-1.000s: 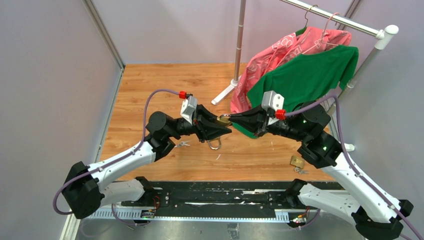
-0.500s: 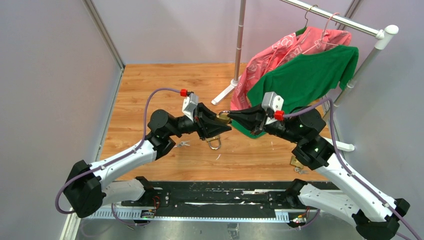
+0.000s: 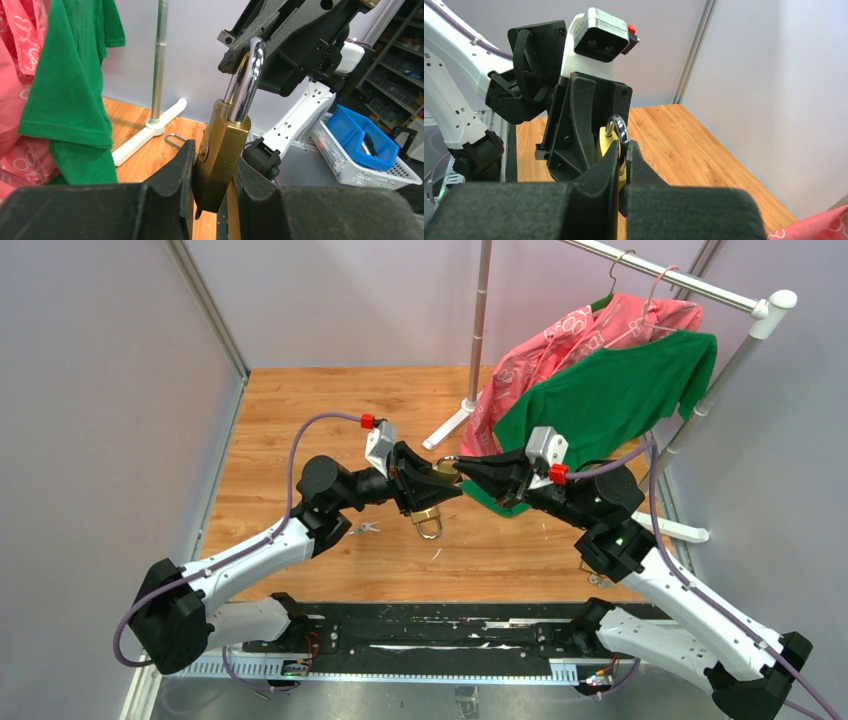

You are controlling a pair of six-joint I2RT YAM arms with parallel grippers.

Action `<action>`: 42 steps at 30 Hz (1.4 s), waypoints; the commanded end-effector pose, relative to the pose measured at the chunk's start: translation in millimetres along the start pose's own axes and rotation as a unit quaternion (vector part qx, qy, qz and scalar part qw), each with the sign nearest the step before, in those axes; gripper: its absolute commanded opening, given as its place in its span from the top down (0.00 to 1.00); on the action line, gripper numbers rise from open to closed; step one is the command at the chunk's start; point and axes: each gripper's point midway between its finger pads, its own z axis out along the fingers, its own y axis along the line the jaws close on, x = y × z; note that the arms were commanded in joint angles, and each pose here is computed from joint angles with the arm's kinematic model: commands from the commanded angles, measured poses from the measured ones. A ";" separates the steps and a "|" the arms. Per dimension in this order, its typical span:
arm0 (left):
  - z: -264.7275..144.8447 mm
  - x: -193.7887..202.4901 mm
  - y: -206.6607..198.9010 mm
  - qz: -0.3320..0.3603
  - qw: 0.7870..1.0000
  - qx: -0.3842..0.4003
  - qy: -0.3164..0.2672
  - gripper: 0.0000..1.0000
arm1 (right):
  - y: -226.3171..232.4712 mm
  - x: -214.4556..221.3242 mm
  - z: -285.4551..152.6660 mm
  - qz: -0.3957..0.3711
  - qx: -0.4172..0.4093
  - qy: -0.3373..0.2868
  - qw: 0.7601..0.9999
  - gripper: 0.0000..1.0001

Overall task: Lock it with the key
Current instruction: Lock the lock.

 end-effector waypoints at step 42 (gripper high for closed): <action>-6.8 -160.4 -79.8 0.180 0.954 0.095 -0.220 1.00 | 127.4 249.1 -95.2 0.229 -0.116 0.399 0.880 1.00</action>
